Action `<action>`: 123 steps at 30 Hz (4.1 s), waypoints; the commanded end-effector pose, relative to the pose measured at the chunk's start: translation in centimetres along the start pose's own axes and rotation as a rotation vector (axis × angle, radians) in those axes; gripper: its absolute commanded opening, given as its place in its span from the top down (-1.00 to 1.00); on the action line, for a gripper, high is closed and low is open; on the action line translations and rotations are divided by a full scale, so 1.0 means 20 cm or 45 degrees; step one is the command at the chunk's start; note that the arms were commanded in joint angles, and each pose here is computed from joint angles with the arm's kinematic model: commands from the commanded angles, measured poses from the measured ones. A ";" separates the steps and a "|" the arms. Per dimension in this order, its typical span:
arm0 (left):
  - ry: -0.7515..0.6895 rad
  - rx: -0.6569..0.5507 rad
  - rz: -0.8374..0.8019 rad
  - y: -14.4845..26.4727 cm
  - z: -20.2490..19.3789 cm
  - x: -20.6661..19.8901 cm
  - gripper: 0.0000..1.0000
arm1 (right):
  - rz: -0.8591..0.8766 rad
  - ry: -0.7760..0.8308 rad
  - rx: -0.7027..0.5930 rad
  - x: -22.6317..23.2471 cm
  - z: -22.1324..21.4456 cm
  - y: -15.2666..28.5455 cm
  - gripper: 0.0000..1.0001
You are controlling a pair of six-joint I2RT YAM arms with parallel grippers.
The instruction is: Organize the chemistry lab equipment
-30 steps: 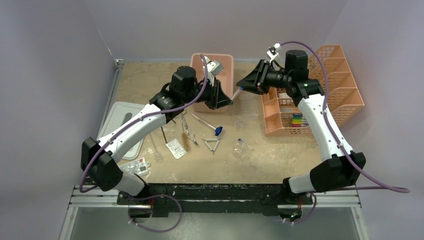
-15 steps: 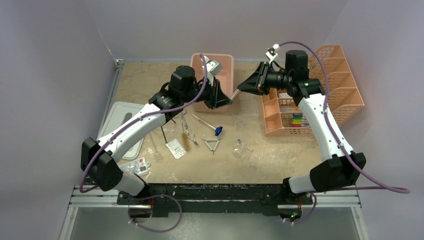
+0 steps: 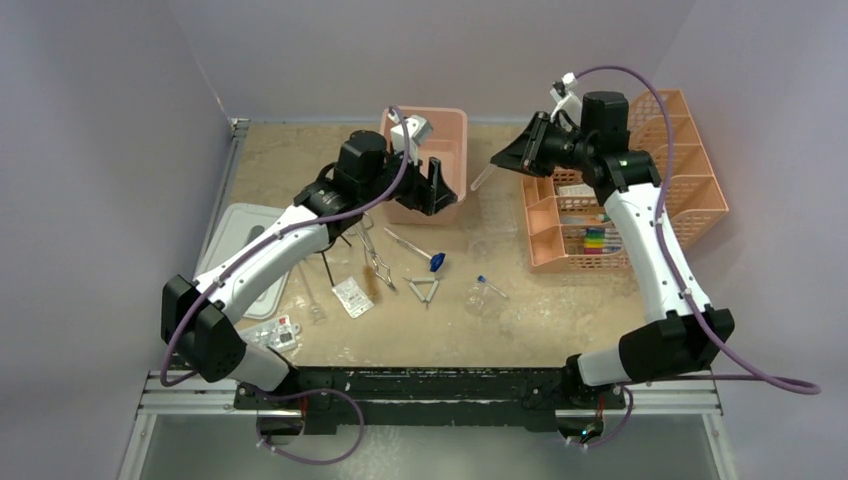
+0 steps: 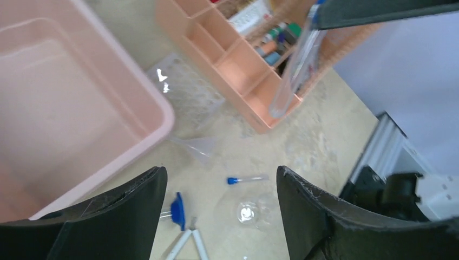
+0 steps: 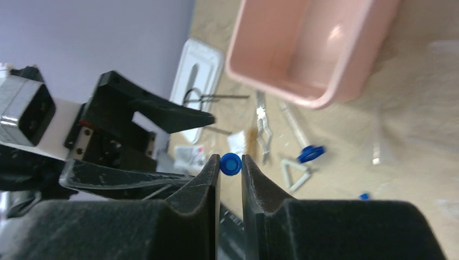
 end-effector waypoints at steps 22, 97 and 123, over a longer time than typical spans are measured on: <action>0.523 -0.505 0.987 0.54 0.32 0.68 -0.50 | -0.707 0.788 -0.337 -0.64 0.07 -0.49 0.70; 0.831 -0.610 1.162 0.77 0.18 1.02 -0.42 | -0.716 0.902 -0.273 -0.96 -0.12 -0.82 0.76; 0.831 -0.601 1.148 0.76 0.15 1.05 -0.42 | -0.847 0.890 -0.354 -1.10 -0.17 -0.86 0.72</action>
Point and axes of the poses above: each gripper's point midway between its finger pads, its own y axis back along the fingers, its own x axis along the line the jaws close on, z = x × y, the point moved 7 cm from there along y, back along the fingers, and after that the axes turned 6 degrees about y, right-handed, at the moved point
